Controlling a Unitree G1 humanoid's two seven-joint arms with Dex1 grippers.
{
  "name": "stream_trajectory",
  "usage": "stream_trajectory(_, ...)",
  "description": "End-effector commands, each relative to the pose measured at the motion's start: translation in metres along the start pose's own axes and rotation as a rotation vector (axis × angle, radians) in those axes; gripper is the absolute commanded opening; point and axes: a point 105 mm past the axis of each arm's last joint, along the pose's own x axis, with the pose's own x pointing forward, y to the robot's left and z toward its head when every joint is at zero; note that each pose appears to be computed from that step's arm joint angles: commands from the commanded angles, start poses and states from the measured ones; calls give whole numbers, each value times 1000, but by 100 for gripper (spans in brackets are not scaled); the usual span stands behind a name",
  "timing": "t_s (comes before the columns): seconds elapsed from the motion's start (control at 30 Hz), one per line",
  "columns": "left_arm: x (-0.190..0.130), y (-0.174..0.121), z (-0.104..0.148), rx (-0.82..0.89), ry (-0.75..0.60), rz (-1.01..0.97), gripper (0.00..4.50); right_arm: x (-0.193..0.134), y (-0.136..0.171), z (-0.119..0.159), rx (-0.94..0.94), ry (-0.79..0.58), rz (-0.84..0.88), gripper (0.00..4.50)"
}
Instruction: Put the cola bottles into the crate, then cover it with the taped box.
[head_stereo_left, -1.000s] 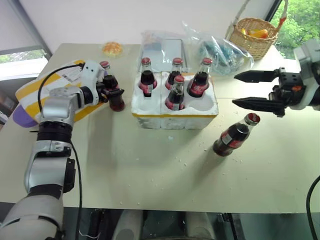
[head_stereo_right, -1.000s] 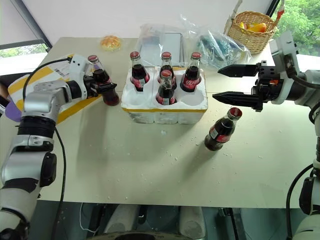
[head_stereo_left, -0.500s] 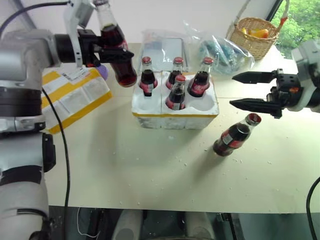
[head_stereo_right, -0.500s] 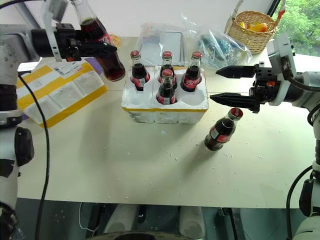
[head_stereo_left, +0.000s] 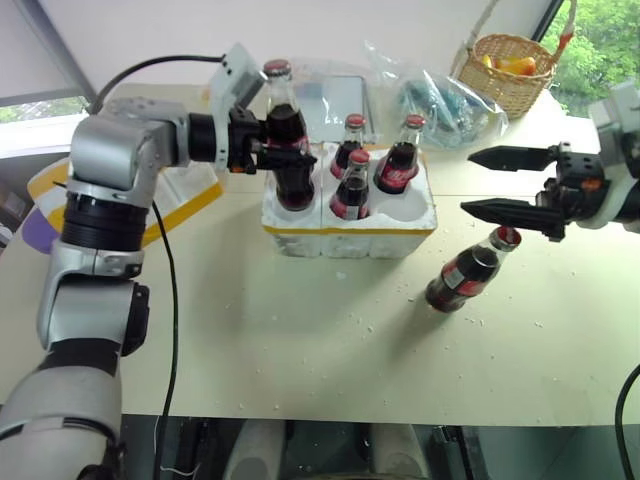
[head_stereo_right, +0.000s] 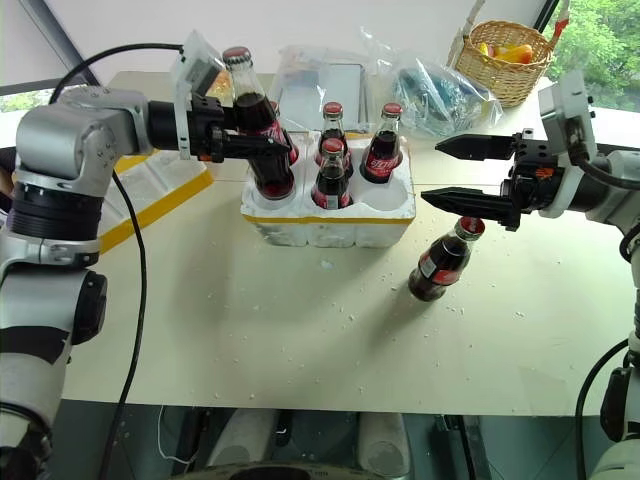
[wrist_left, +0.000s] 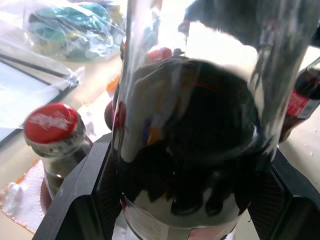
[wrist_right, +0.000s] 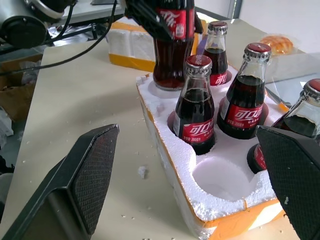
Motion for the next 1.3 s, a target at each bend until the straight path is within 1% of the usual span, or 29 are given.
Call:
stream_trajectory(0.03,-2,-8,12,120,-15,-14,268,-6,4,13,-57,-27,-12,450)
stream_trajectory(0.2,6,-11,-2,156,19,-22,268,-6,4,11,-54,-28,-13,450)
stream_trajectory(0.37,21,-6,-27,168,60,10,268,-7,1,8,-52,-32,-17,450)
stream_trajectory(0.47,27,-3,-40,137,65,35,268,-7,0,8,-52,-35,-17,450)
stream_trajectory(0.53,29,-2,-44,127,64,47,369,-7,0,8,-51,-35,-16,450)
stream_trajectory(0.57,30,-2,-46,111,60,48,400,-7,0,8,-51,-35,-16,450)
stream_trajectory(0.6,30,-2,-47,100,58,49,443,-7,0,8,-51,-35,-16,450)
stream_trajectory(0.67,28,-1,-49,100,58,58,443,-8,0,8,-52,-32,-19,450)
stream_trajectory(0.7,26,-1,-48,106,56,65,443,-8,0,7,-52,-29,-20,450)
stream_trajectory(0.87,-1,-1,-22,95,-27,70,443,-6,-1,10,-54,-11,-48,450)
stream_trajectory(0.97,-30,-9,0,76,-99,47,443,-12,-3,11,-47,-1,-91,450)
stream_trajectory(1.07,-58,-18,15,74,-137,33,443,-25,-5,11,-33,4,-146,450)
stream_trajectory(1.2,-90,-39,28,95,-164,-35,443,-52,-6,6,2,-10,-230,450)
stream_trajectory(1.3,-107,-74,29,94,-158,-177,443,-75,4,0,28,-21,-280,450)
